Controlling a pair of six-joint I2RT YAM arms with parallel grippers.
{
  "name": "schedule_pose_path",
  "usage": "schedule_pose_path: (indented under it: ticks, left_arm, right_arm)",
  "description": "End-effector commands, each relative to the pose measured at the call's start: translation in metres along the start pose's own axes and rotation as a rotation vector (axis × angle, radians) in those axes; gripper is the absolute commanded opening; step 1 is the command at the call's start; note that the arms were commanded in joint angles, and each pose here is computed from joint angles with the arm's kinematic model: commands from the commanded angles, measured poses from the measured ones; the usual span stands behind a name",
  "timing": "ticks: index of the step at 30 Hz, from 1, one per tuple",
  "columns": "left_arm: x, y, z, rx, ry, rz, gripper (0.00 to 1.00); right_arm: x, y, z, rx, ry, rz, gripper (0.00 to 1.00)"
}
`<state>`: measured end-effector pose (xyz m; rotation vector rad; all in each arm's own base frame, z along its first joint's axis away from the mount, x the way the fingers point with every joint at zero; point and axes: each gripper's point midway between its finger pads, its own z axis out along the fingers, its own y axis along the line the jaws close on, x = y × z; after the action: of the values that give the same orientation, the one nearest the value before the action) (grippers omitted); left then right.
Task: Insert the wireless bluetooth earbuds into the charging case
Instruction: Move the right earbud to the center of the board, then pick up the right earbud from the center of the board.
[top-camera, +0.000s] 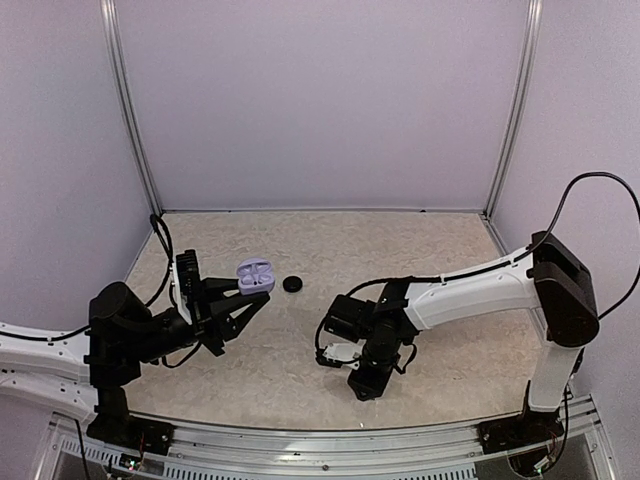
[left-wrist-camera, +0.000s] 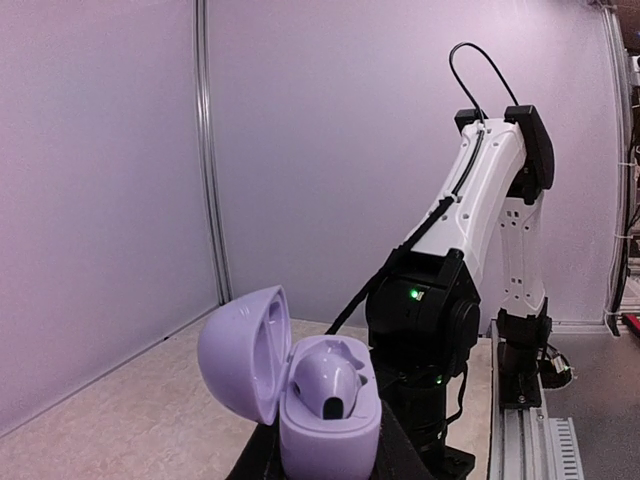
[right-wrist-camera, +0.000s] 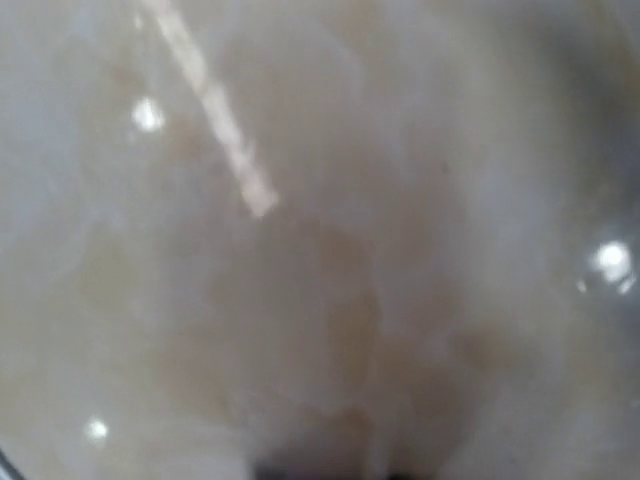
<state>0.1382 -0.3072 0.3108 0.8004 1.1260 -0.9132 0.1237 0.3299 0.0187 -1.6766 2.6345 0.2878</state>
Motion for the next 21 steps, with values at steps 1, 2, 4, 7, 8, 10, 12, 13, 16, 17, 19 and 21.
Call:
schedule_pose_path:
  ticks: [1,2,4,7,8,10,12,13,16,17,19,21]
  left_arm:
    - [0.000,0.001,-0.004,0.001,0.001,0.012,0.08]
    - [0.001,0.001,-0.004,0.001,0.004,0.013,0.08]
    - [0.002,0.001,-0.006,0.000,0.005,0.013,0.08]
    - [0.000,0.003,-0.008,-0.008,0.000,0.017,0.08]
    - [-0.002,0.002,-0.009,-0.009,-0.004,0.016,0.08]
    - [-0.001,0.003,-0.010,-0.010,-0.005,0.015,0.08]
    - [-0.002,0.003,-0.010,-0.009,-0.008,0.015,0.08]
    - [-0.002,0.002,-0.010,-0.008,-0.008,0.015,0.08]
    - [-0.002,0.002,-0.010,-0.006,-0.011,0.017,0.08]
    - [-0.002,0.002,-0.010,-0.006,-0.011,0.018,0.08]
    - [-0.002,0.002,-0.010,-0.004,-0.012,0.017,0.08]
    - [-0.002,0.002,-0.009,-0.004,-0.011,0.016,0.08]
  right_arm:
    - [0.000,0.003,0.002,0.061,0.079,-0.001,0.30]
    - [-0.001,0.005,0.003,0.069,0.090,-0.002,0.30]
    - [-0.001,0.005,0.007,0.085,0.114,-0.007,0.30]
    - [0.003,0.006,0.013,0.095,0.145,-0.013,0.29]
    - [0.005,0.007,0.015,0.099,0.157,-0.014,0.28]
    - [0.008,0.007,0.018,0.113,0.180,-0.018,0.28]
    - [0.011,0.006,0.017,0.132,0.204,-0.023,0.28]
    - [0.011,0.005,0.017,0.142,0.211,-0.027,0.29]
    - [0.012,0.006,0.015,0.152,0.230,-0.030,0.30]
    - [0.013,0.005,0.015,0.153,0.236,-0.029,0.30]
    - [0.015,0.002,0.013,0.175,0.242,-0.031,0.30]
    - [0.017,0.002,0.013,0.175,0.246,-0.030,0.31]
